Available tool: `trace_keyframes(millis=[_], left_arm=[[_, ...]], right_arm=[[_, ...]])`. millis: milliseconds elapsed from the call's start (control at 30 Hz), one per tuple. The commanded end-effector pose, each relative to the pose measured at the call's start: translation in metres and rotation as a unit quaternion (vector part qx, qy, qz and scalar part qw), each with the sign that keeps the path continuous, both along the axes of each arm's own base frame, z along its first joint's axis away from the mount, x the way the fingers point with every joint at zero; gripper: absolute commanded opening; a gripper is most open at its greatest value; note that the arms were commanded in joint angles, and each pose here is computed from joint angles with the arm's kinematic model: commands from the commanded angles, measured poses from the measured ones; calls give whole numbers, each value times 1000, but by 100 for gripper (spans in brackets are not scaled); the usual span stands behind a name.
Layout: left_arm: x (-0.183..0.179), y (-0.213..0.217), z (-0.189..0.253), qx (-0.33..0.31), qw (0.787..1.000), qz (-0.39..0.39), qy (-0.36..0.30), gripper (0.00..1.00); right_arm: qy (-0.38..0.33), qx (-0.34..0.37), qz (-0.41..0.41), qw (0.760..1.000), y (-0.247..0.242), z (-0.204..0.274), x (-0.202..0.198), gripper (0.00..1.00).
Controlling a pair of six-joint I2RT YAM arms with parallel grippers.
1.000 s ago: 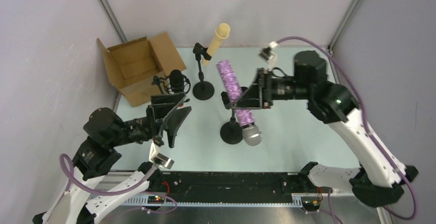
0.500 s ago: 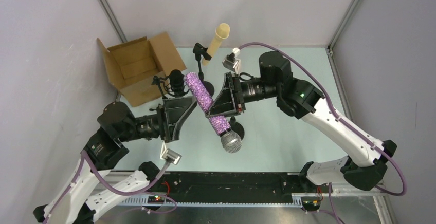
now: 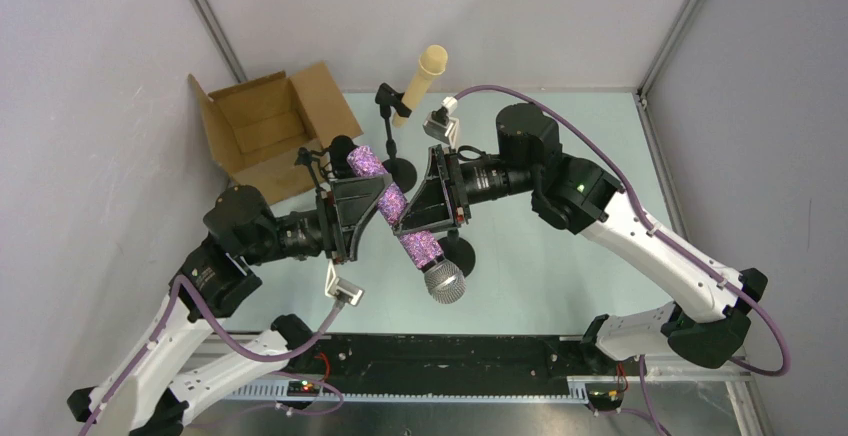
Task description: Attach the microphones to the stand
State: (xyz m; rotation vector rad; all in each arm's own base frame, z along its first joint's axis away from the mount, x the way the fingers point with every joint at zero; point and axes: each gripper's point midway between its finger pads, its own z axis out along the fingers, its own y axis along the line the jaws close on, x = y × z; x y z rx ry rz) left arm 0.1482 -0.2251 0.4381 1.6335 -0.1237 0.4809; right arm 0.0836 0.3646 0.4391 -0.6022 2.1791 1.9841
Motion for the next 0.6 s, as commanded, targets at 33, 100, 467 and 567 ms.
trace_keyframes(millis=[33, 100, 467, 567], left_arm=[[-7, 4, 32, -34, 999, -3, -36, 66], [-7, 4, 34, -36, 999, -4, -38, 63], [-5, 1, 47, -66, 998, -11, -16, 38], [-7, 3, 51, -81, 997, -12, 6, 25]], right_arm=[[-17, 36, 20, 999, -2, 21, -8, 0], [-15, 35, 20, 999, -1, 19, -6, 0], [-11, 43, 30, 999, 3, 15, 7, 0], [-10, 54, 24, 998, 0, 18, 14, 1]])
